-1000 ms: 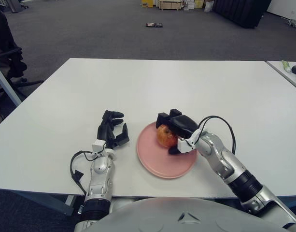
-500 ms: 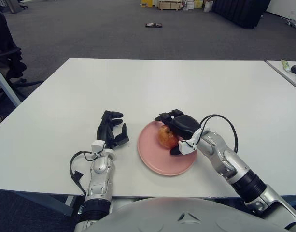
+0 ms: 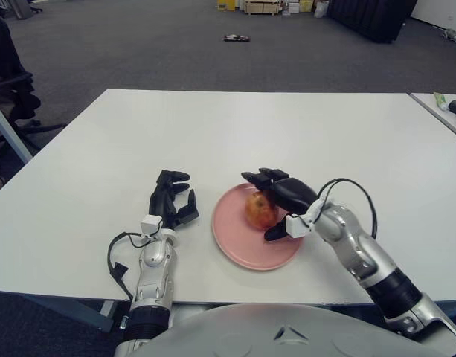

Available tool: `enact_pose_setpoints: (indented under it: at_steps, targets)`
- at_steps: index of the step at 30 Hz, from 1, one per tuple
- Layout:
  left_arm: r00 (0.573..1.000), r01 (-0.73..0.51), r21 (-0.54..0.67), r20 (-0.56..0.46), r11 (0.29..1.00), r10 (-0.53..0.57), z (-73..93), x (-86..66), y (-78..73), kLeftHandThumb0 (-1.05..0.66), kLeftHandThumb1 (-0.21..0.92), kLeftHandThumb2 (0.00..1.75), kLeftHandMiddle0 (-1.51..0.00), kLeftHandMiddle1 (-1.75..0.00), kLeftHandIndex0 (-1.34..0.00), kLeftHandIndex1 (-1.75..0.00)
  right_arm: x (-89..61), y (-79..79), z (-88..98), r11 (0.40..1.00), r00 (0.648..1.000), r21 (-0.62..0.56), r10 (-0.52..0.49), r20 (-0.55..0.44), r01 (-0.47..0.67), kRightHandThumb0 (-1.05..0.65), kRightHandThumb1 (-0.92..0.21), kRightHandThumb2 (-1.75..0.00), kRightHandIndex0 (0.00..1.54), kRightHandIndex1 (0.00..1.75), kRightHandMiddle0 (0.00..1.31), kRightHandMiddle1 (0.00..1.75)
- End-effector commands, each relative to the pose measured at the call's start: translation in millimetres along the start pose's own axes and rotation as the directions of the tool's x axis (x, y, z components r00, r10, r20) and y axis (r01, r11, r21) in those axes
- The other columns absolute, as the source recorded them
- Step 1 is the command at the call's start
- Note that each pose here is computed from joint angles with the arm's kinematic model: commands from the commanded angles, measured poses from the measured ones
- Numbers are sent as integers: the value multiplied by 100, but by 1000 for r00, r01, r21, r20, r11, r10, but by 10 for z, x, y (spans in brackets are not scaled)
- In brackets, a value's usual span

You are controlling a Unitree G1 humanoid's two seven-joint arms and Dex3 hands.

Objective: Put the apple into the plate.

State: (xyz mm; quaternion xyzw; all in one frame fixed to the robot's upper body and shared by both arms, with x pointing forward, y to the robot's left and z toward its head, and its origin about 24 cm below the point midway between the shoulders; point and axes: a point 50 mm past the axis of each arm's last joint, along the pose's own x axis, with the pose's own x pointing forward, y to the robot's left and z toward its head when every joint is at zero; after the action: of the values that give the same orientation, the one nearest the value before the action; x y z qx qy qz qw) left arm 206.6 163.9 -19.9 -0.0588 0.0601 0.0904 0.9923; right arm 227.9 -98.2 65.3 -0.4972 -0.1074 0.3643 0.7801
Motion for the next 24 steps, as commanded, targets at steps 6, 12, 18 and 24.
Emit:
enact_pose_setpoints:
  at_steps: [6,12,18,24]
  targets:
    - [995,-5,2,-96,1000,6,-174,-80,60,-1,43,118,-55,-168,-32,-175,-151,-133,-48,976,996,208,-79,35,70,-105,-58,-53,0,0,0,0]
    - [997,-7,-21,-77,1000,5,-177,-65,57,-1,43,117,-55,-166,-32,-175,-299,-125,-252,856,983,499,-176,43,131,-105,-66,-45,0,0,0,0]
    - [997,-4,-28,-81,1000,1,-194,-57,73,-1,43,117,-54,-166,-33,-175,-326,-164,-288,760,950,617,-306,61,205,-105,-76,-41,0,0,0,0]
    - [997,-3,-13,-78,1000,2,-193,-57,82,-1,44,116,-54,-167,-32,-175,-439,-131,-501,665,908,674,-418,-19,321,-105,-84,-37,0,0,0,0]
